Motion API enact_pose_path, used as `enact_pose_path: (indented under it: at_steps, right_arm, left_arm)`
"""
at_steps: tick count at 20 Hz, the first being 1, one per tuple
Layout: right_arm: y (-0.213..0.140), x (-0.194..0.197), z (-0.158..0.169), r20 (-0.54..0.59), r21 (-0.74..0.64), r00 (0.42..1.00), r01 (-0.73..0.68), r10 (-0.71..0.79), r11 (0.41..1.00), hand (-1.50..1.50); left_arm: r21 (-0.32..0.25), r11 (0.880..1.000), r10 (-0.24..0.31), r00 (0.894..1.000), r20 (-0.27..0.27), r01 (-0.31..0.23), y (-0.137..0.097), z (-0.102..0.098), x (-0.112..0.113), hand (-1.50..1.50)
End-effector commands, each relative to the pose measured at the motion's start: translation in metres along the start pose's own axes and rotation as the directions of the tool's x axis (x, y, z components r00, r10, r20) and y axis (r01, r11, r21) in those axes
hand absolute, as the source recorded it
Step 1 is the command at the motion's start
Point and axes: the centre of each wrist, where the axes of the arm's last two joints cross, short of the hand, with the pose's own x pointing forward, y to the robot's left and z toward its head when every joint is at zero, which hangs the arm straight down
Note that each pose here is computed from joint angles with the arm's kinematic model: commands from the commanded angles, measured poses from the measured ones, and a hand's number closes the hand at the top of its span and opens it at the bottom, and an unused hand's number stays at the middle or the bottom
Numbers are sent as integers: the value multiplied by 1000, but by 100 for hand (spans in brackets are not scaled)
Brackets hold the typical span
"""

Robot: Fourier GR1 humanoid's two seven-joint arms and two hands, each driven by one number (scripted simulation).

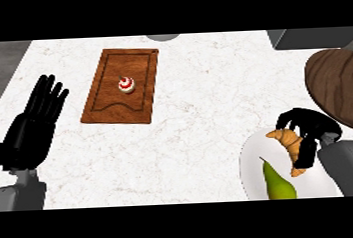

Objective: Pick the croissant from the plate and place it in the bowl

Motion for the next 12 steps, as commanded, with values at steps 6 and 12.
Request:
enact_pose_path:
  at_steps: [6,12]
  right_arm:
    - [-9,3,-14,32,-28,996,-88,89,996,150]
    - [3,-37,48,374,-127,888,-237,268,963,150]
  left_arm:
    - [-11,1000,7,1000,-9,-7,-12,17,18,0]
    - [55,998,0,1000,1,0,11,5,0,0]
